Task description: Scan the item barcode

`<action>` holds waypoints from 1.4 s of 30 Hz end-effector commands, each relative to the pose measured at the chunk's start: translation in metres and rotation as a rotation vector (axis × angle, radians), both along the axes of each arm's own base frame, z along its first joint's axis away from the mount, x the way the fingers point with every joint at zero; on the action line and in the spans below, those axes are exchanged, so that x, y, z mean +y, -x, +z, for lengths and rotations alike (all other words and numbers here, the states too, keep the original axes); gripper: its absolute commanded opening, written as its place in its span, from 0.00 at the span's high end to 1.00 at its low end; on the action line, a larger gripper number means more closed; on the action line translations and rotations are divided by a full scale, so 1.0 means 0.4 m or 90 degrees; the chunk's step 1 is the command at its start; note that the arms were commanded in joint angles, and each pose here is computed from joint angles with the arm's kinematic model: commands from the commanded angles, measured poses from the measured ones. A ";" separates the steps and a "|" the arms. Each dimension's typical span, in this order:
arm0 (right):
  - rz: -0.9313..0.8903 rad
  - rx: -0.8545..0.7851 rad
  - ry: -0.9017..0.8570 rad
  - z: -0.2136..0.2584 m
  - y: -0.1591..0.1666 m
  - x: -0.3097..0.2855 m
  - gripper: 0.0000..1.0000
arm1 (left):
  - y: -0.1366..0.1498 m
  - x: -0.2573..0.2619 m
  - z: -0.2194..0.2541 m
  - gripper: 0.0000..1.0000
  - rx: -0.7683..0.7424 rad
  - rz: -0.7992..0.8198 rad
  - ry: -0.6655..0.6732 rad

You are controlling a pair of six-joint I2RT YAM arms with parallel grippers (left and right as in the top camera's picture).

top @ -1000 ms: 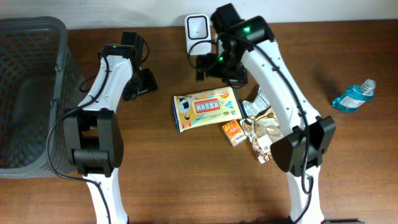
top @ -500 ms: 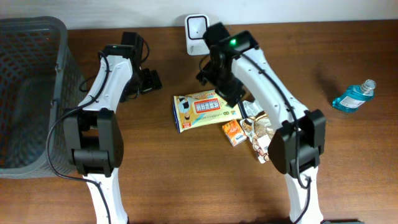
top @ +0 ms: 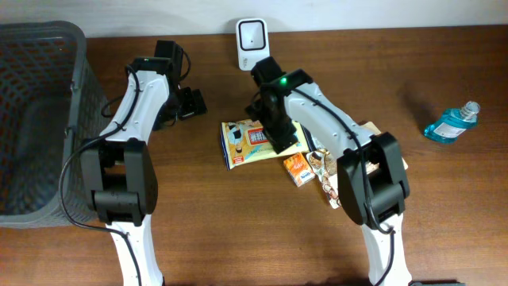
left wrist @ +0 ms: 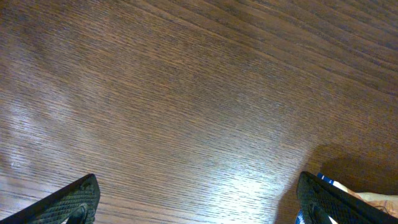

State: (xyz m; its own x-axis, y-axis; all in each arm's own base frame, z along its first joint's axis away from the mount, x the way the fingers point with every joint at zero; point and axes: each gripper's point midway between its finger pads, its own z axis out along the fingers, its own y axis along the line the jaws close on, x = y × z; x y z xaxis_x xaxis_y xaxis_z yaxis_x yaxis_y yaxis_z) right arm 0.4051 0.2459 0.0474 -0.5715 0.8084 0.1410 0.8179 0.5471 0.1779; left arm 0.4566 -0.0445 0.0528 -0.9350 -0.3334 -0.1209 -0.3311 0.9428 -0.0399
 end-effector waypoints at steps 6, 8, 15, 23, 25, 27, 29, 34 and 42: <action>-0.020 0.060 0.040 -0.135 0.054 0.052 0.01 | 0.002 0.009 0.026 0.01 -0.013 0.003 -0.004; -0.022 0.070 0.047 -0.163 0.056 0.048 0.00 | 0.002 0.009 0.026 0.01 -0.013 0.003 -0.004; 0.074 0.039 0.072 -0.171 0.041 0.037 0.26 | 0.002 0.010 0.026 0.01 -0.013 0.003 -0.004; 0.329 -0.035 0.121 -0.085 -0.011 0.012 0.28 | 0.002 0.006 0.026 0.01 -0.013 0.001 -0.004; 0.445 -0.057 0.172 -0.039 -0.027 -0.012 0.23 | 0.003 0.002 0.026 0.01 -0.013 -0.002 -0.003; 0.518 -0.057 0.224 -0.003 -0.033 -0.045 0.20 | 0.003 0.003 0.026 0.01 -0.013 -0.001 -0.003; 0.536 -0.044 0.270 0.034 -0.033 -0.081 0.15 | 0.003 0.005 0.026 0.01 -0.013 0.000 -0.004; 0.412 -0.054 0.160 0.076 -0.035 -0.027 0.13 | 0.003 0.005 0.026 0.01 -0.013 0.000 -0.004; 0.143 -0.037 0.135 0.010 -0.055 -0.013 0.08 | 0.003 0.005 0.026 0.01 -0.013 0.000 -0.004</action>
